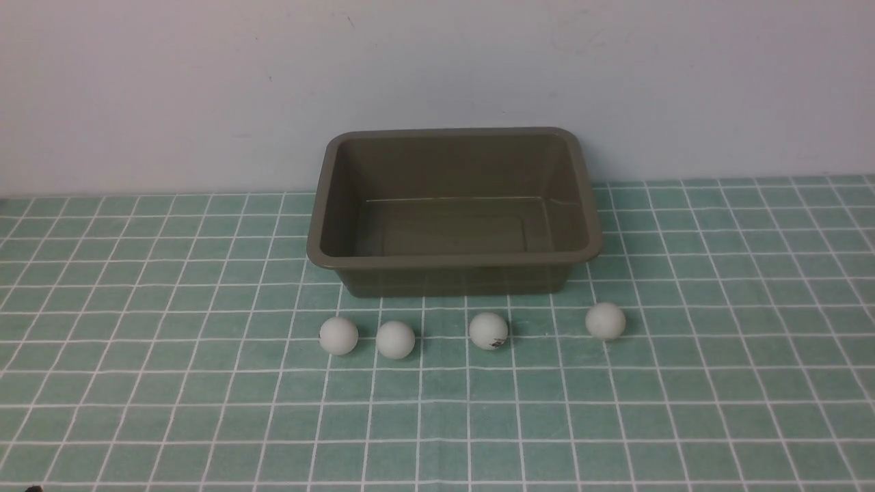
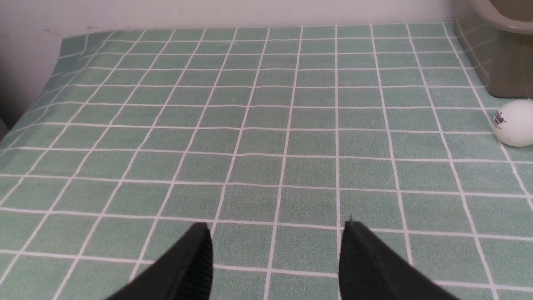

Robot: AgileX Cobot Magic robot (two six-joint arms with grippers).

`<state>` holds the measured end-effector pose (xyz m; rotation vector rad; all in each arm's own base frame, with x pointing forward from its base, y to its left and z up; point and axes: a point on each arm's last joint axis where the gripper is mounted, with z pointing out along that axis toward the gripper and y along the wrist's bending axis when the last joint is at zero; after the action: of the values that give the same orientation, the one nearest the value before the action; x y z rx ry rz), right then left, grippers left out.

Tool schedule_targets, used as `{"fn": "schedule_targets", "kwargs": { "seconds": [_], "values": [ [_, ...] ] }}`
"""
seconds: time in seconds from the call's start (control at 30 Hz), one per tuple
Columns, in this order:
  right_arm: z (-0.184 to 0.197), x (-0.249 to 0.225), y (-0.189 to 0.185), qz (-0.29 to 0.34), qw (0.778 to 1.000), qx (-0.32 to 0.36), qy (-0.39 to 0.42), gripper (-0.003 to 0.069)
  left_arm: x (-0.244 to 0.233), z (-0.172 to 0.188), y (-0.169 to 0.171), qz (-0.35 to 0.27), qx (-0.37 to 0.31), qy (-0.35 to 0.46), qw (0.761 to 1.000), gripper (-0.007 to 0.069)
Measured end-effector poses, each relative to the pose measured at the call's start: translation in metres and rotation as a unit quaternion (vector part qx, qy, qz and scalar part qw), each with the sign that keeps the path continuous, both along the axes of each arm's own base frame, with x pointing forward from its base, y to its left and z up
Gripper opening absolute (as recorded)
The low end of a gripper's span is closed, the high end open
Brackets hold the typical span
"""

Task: Put the table tennis balls in the box on the green coffee tablecloth.
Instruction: 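Reach for and grasp a ping pong ball on the table beside the basket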

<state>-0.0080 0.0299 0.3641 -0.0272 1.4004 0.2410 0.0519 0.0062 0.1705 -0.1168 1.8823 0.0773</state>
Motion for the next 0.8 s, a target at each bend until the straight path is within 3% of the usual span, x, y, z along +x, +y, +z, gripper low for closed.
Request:
{"fn": "schedule_targets", "kwargs": {
  "seconds": [0.27, 0.5, 0.8],
  "values": [
    [-0.001, 0.0, 0.001, 0.004, 1.0, -0.001, 0.006, 0.0367, 0.001, 0.003, 0.0, 0.0, -0.003, -0.02, 1.0, 0.0373],
    [-0.008, 0.0, 0.005, 0.024, 0.999, -0.012, 0.043, 0.0367, 0.004, 0.017, -0.003, 0.003, -0.094, -0.109, 0.99, 0.0373],
    [-0.019, -0.001, 0.009, 0.05, 0.993, -0.043, 0.095, 0.0367, 0.004, 0.033, 0.0, 0.034, -0.262, -0.211, 0.941, 0.0373]
  ]
}}
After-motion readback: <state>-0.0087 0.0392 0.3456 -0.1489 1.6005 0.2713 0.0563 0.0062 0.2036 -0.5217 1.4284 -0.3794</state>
